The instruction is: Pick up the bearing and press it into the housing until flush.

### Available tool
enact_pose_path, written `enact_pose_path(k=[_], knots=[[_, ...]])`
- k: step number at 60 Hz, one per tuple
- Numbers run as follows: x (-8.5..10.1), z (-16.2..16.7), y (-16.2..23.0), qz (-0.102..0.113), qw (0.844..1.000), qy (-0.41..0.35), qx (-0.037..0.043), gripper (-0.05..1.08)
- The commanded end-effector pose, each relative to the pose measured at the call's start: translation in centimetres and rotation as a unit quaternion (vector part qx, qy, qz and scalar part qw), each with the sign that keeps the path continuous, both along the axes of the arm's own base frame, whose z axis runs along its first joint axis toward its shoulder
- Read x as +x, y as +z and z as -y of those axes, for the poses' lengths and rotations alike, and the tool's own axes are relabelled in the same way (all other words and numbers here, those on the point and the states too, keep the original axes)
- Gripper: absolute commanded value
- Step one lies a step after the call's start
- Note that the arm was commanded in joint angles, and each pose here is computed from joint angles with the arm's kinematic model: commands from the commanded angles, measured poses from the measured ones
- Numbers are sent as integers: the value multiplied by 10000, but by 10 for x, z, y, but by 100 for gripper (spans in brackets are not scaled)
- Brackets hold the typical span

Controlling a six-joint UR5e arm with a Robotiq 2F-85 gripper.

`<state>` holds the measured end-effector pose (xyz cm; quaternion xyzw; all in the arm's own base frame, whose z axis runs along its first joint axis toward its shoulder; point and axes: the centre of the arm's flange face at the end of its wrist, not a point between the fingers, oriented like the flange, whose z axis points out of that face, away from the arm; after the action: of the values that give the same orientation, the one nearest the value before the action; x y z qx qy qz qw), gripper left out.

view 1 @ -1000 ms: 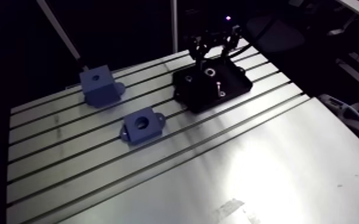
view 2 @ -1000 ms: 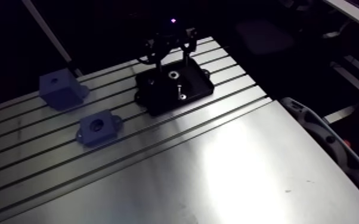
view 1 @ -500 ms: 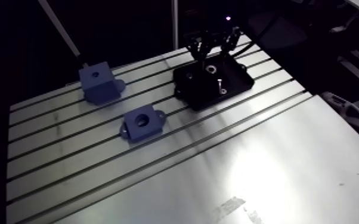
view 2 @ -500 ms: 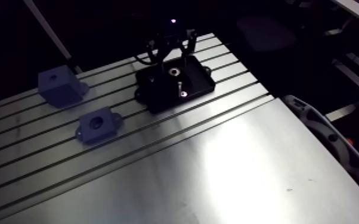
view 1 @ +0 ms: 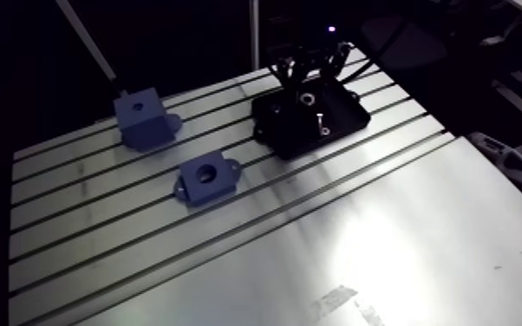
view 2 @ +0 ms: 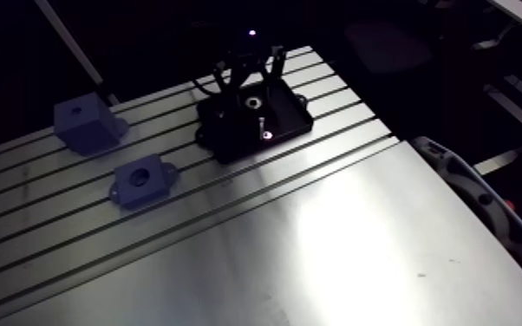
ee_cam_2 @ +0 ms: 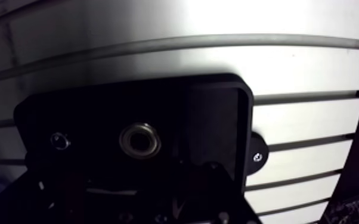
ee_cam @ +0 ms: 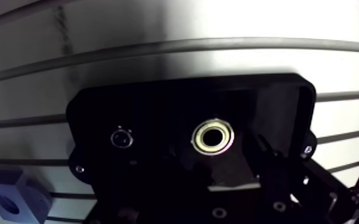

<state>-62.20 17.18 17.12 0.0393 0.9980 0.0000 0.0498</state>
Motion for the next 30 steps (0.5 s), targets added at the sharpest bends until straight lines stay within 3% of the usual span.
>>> enact_pose_path(k=[1, 30], knots=[[0, 0, -3, 15, 10000, -1, -13, 36], [-1, 0, -6, -8, 10000, 8, 7, 43]])
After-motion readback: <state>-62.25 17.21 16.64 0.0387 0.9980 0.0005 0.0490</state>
